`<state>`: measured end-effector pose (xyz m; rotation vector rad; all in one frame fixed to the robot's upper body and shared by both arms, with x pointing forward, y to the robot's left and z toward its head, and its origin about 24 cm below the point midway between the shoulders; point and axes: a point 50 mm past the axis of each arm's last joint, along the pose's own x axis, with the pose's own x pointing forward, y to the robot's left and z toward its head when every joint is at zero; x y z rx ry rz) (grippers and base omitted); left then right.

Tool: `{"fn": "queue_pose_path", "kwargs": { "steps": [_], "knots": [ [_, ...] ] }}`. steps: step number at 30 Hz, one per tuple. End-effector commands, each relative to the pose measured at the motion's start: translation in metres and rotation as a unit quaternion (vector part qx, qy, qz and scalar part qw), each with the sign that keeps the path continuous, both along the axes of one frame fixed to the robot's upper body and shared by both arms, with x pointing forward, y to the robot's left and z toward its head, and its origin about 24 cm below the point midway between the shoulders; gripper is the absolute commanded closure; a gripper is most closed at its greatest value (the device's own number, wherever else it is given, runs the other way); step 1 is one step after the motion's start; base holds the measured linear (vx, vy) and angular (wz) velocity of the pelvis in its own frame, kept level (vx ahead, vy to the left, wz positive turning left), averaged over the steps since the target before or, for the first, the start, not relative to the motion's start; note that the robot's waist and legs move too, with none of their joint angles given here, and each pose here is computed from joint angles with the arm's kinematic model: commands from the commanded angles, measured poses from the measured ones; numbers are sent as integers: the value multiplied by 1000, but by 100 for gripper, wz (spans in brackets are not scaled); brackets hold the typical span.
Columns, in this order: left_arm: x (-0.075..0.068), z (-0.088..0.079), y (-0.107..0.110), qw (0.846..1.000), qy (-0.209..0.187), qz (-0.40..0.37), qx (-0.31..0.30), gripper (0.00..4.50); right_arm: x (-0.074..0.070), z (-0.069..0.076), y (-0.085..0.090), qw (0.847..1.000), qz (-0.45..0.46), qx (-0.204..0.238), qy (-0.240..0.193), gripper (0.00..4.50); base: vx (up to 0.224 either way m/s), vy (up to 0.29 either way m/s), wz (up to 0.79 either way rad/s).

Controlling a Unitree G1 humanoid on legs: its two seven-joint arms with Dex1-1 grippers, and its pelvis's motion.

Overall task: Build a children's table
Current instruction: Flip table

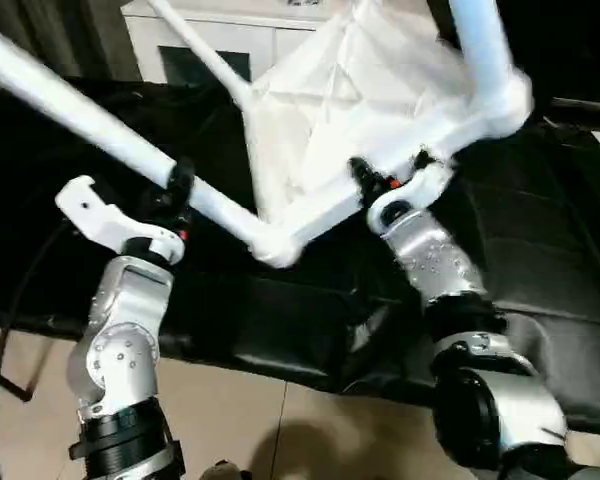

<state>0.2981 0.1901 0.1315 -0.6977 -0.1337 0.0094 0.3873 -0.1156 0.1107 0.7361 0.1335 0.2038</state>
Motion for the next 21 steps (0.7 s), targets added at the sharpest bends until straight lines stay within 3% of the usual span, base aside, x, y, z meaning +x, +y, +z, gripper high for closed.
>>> {"fn": "queue_pose_path", "kwargs": {
  "steps": [1,6,11,21],
  "knots": [
    [-1,-3,20,998,15,59,13,75,1,20,-33,994,-66,-77,-39,257,0,0,0],
    [-5,-2,53,990,21,137,36,62,-1,41,-56,983,-104,-133,-74,259,0,0,0],
    [-9,-5,72,982,41,171,64,62,-3,55,-69,976,-129,-152,-84,262,0,0,0],
    [-6,-8,72,983,46,159,84,62,-6,63,-70,966,-137,-206,-76,263,0,0,0]
  ]
}}
